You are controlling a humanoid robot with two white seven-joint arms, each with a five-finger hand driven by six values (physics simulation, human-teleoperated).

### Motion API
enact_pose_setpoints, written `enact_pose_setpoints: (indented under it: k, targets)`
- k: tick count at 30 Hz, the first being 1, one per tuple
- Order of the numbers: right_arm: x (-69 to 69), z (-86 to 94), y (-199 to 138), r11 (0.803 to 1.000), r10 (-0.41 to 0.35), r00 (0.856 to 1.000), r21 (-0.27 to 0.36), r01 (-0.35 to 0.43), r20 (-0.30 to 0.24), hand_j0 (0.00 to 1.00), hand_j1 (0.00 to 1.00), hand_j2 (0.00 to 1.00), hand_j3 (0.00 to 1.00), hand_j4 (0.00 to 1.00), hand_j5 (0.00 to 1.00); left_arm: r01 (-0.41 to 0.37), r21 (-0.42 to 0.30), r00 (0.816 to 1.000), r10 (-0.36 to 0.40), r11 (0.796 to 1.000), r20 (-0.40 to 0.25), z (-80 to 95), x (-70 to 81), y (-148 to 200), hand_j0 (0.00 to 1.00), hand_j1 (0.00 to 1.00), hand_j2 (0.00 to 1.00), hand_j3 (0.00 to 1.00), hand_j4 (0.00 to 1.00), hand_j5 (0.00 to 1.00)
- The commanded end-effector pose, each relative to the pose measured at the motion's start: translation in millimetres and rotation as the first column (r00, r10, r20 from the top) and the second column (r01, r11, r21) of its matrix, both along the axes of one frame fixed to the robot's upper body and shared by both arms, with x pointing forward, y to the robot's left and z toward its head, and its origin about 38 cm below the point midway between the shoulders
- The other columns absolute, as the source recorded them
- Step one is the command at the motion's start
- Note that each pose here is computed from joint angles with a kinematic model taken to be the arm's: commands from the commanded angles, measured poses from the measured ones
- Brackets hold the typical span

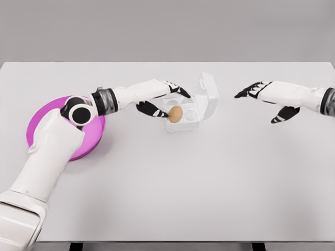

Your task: Pack egg into the box and close the box lid

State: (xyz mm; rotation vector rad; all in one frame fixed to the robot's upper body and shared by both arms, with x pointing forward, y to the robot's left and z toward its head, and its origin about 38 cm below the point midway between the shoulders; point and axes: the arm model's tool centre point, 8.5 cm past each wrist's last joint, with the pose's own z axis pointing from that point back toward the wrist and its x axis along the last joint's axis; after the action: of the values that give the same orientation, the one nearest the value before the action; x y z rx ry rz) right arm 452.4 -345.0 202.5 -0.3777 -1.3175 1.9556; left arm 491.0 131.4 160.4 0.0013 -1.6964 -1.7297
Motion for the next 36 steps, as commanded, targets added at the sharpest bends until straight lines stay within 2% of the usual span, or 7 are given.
enact_pose_setpoints:
  k: [1,6,8,11,13,20,36]
  targets:
    - [2.1,-6.1,2,1.0,-0.006,1.0,0.011,0.006,-0.016,1.0,1.0,1.0,1.0,1.0,1.0,-0.003,-0.017,1.0,0.003,1.0,0.029,12.8,-0.1,7,0.97,0.97,0.97,0.97,0.97,0.97]
    - [5.7,-7.4,6,1.0,0.002,1.0,0.001,-0.002,-0.022,1.0,1.0,1.0,1.0,1.0,1.0,-0.004,-0.1,0.996,0.014,0.995,0.093,58.0,-9.7,64,1.0,1.0,1.0,1.0,1.0,1.0]
    - [5.6,-8.7,8,1.0,0.006,1.0,0.0,-0.006,-0.024,1.0,1.0,1.0,1.0,1.0,1.0,-0.004,-0.14,0.994,0.019,0.99,0.105,77.9,-25.2,102,1.0,1.0,1.0,1.0,1.0,1.0]
    - [5.4,-8.6,9,1.0,0.009,1.0,0.0,-0.009,-0.023,1.0,1.0,1.0,1.0,1.0,1.0,0.004,-0.189,0.997,0.011,0.982,0.079,101.3,-62.2,158,1.0,1.0,1.0,1.0,1.0,1.0]
    - [5.2,-8.1,10,1.0,0.012,1.0,0.0,-0.012,-0.022,1.0,1.0,1.0,1.0,1.0,1.0,-0.022,-0.211,0.998,0.034,0.977,0.055,110.3,-70.5,183,1.0,1.0,1.0,1.0,1.0,1.0]
    - [5.3,-6.2,15,1.0,0.025,1.0,0.006,-0.025,-0.014,1.0,1.0,1.0,1.0,1.0,1.0,-0.105,-0.166,0.994,0.109,0.981,0.016,102.7,-81.3,221,1.0,1.0,1.0,1.0,1.0,1.0]
    - [-0.9,7.5,49,0.993,0.118,0.992,0.025,-0.119,0.038,1.0,1.0,1.0,1.0,1.0,1.0,-0.108,-0.16,0.994,0.111,0.981,0.007,98.9,-82.6,222,1.0,1.0,1.0,1.0,1.0,1.0]
